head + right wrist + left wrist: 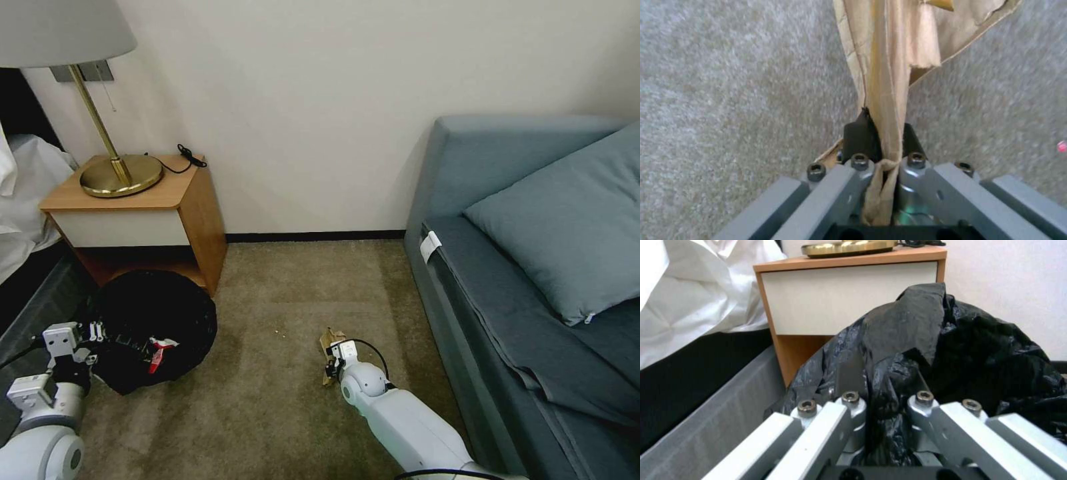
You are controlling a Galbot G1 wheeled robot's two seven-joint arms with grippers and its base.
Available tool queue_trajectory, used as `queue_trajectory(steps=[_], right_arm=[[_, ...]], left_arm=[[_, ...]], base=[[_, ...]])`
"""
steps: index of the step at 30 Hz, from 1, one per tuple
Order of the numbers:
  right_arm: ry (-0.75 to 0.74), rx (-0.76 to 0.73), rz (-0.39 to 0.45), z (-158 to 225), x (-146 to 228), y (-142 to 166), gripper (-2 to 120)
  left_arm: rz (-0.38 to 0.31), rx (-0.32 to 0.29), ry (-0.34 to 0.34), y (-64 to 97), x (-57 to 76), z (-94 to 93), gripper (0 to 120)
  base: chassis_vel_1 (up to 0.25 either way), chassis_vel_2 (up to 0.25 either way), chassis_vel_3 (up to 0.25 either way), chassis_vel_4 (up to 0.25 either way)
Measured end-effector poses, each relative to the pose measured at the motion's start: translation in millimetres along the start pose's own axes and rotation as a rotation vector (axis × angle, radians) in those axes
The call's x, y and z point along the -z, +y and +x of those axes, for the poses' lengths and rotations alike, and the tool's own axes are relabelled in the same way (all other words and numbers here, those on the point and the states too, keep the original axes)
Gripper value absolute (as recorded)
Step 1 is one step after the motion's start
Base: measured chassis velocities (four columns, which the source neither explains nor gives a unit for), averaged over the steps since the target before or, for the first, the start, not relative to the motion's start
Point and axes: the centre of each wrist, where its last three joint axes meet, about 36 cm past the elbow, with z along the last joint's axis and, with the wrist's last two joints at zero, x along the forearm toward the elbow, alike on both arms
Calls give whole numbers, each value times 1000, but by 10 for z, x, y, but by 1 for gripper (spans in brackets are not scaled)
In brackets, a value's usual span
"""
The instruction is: Pick up the trash bin, then pick up the garbage on the floor and place it into the trash bin.
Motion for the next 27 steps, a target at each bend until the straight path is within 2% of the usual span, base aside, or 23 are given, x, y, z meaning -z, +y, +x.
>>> queue_trajectory(steps=[6, 10, 12, 13, 16, 17, 18, 19, 21, 22, 24, 25, 27], right_arm=[[-47, -25, 79, 90, 17, -27, 0], [-110, -57, 158, 160, 54, -53, 0], [-174, -82, 231, 215, 126, -76, 0], [-174, -82, 231, 215, 126, -76, 0], [-280, -122, 373, 318, 288, -169, 0], [-280, -122, 373, 318, 288, -169, 0], [-320, -135, 429, 354, 337, -225, 0], [-320, -135, 429, 354, 337, -225, 0], [-421, -151, 554, 412, 438, -363, 0], [-421, -151, 554, 412, 438, -363, 0], [-507, -160, 662, 433, 516, -492, 0], [-507, -160, 662, 433, 516, -492, 0], [-592, -157, 786, 509, 611, -627, 0]], left_arm=[[3, -5, -3, -6, 2, -12, 6], [7, -7, -5, -7, 4, -26, 6], [11, -9, -5, -14, -7, -35, 6], [11, -9, -5, -14, -7, -35, 6], [15, -15, -4, -39, -23, -40, 6], [15, -15, -4, -39, -23, -40, 6], [16, -17, -4, -48, -31, -39, 6], [16, -17, -4, -48, -31, -39, 6], [21, -20, -6, -78, -68, -21, 6], [21, -20, -6, -78, -68, -21, 6], [25, -23, -1, -94, -96, -8, 6], [25, -23, -1, -94, -96, -8, 6], [28, -20, -1, -90, -113, -33, 6]], base=[[0, 0, 0, 0], [0, 0, 0, 0], [0, 0, 0, 0], [0, 0, 0, 0], [0, 0, 0, 0], [0, 0, 0, 0], [0, 0, 0, 0], [0, 0, 0, 0], [0, 0, 0, 0], [0, 0, 0, 0], [0, 0, 0, 0], [0, 0, 0, 0], [0, 0, 0, 0]])
